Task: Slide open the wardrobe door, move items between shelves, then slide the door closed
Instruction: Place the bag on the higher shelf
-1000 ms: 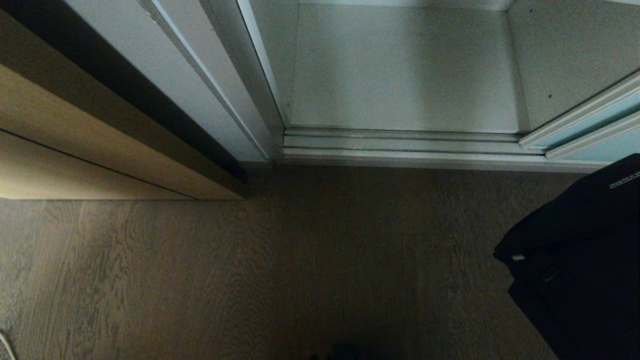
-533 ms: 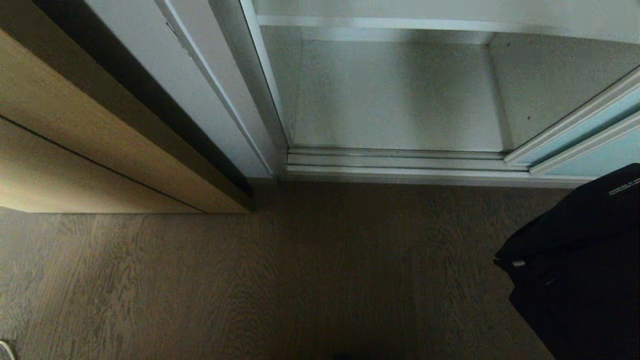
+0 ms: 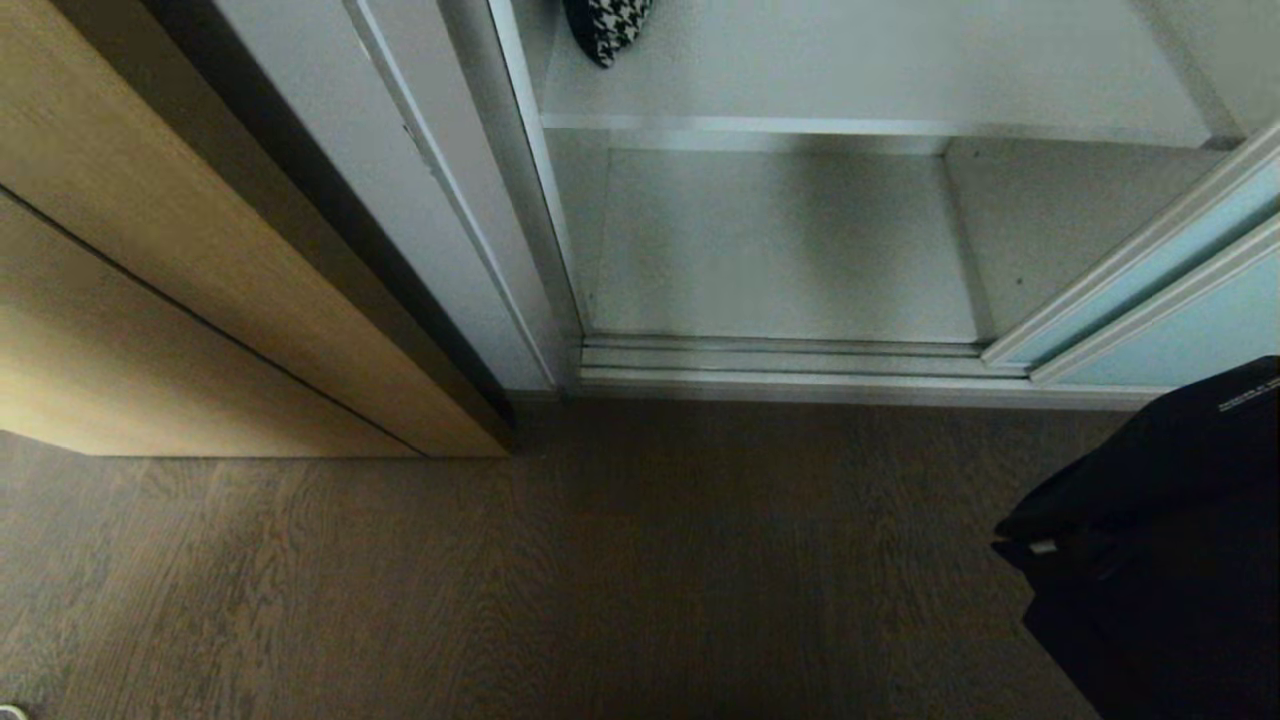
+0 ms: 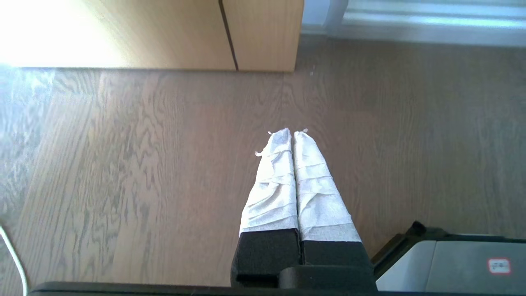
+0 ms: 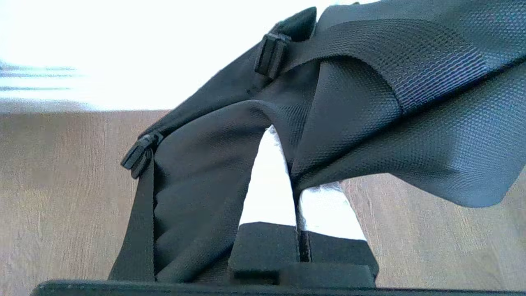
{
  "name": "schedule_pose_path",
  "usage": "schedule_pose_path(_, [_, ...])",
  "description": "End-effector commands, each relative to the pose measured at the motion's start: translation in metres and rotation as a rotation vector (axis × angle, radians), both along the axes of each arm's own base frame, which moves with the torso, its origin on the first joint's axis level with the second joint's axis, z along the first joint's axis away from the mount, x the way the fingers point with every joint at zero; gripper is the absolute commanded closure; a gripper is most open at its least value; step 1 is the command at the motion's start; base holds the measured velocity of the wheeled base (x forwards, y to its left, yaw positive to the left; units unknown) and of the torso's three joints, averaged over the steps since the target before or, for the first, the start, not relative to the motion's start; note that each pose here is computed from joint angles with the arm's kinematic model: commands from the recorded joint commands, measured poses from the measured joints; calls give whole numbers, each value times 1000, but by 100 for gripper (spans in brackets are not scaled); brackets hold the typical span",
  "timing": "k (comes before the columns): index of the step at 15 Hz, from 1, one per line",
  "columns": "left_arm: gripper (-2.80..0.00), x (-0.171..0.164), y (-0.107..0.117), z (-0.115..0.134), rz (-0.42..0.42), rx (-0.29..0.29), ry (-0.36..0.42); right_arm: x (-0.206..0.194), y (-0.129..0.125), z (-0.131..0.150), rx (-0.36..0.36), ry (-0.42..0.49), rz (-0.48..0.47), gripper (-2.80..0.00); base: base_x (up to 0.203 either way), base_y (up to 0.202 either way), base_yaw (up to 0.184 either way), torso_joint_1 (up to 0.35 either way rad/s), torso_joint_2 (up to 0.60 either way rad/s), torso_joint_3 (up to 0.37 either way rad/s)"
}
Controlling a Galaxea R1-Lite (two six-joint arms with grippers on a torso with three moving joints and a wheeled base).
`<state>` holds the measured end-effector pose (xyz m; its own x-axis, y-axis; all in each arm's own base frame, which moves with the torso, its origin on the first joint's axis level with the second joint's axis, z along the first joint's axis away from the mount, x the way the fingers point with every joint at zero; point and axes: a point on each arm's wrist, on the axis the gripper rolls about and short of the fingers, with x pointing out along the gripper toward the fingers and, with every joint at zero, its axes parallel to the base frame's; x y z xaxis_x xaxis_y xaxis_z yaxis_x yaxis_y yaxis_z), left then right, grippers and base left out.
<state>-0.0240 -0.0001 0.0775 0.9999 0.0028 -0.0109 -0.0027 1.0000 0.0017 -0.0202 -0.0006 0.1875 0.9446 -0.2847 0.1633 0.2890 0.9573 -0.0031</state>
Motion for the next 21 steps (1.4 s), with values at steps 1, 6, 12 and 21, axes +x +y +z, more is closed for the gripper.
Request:
schedule_pose_path(1, [0, 0, 0, 0, -1, 0, 0, 0, 0, 1, -1, -1, -1, 0, 0, 0, 0, 6, 2, 205])
schedule_pose_path(6, [0, 0, 0, 0, -1, 0, 1, 0, 0, 0, -1, 2, 1, 0, 0, 0, 0, 3, 2, 201])
schedule_pose_path(12, [0, 0, 0, 0, -1, -2, 1, 0, 0, 0, -1, 2, 1, 0, 0, 0, 0, 3, 3, 203])
schedule_pose_path(21, [0, 0, 0, 0, 0, -2, 1, 0, 0, 0, -1, -1, -1, 0, 0, 0, 0, 4, 4, 202])
